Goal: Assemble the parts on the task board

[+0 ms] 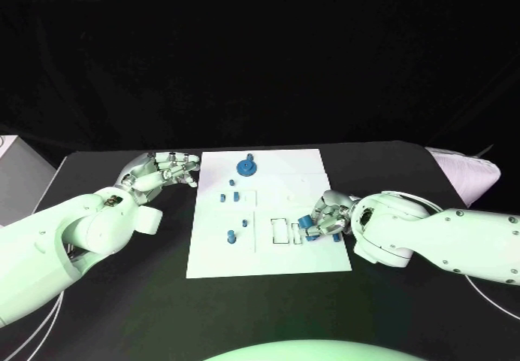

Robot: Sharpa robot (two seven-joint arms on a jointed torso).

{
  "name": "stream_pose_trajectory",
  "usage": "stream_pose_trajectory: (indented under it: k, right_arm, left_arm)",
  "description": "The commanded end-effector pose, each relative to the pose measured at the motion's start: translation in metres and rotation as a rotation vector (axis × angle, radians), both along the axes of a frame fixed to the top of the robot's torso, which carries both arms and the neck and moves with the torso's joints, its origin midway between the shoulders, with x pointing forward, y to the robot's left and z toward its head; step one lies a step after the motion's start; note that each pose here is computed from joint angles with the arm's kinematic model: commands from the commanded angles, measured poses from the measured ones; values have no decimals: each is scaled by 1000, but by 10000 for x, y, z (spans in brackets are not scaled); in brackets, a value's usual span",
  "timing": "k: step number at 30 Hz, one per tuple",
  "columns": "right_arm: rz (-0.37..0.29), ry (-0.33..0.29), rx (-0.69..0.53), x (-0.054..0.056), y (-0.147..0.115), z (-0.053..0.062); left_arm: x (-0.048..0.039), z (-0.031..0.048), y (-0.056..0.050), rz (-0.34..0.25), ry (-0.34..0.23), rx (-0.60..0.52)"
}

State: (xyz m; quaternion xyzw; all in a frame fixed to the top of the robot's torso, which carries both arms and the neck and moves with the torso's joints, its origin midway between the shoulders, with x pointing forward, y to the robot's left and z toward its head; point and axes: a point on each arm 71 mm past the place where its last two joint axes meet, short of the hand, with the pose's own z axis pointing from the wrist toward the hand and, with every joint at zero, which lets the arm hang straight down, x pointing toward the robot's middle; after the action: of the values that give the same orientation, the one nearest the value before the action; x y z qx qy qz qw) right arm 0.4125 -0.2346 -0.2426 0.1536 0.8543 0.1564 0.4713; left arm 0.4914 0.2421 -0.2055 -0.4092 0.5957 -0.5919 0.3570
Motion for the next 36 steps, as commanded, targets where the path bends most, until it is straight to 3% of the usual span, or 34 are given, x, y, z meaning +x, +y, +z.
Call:
stream_pose_trajectory:
  k: [1,11,26,36]
  right_arm:
    - [-61,46,81,2,-13,33]
    - [-39,82,135,0,126,184]
    - [92,51,44,92,445,169]
    - [138,38,-10,144,509,144]
  left_arm:
    - [-6,2,-23,-19,2,-10]
    - [-6,-5,-37,-27,7,-4]
    - [-11,-6,-42,-29,11,-2]
    - [-17,-4,-44,-33,13,0]
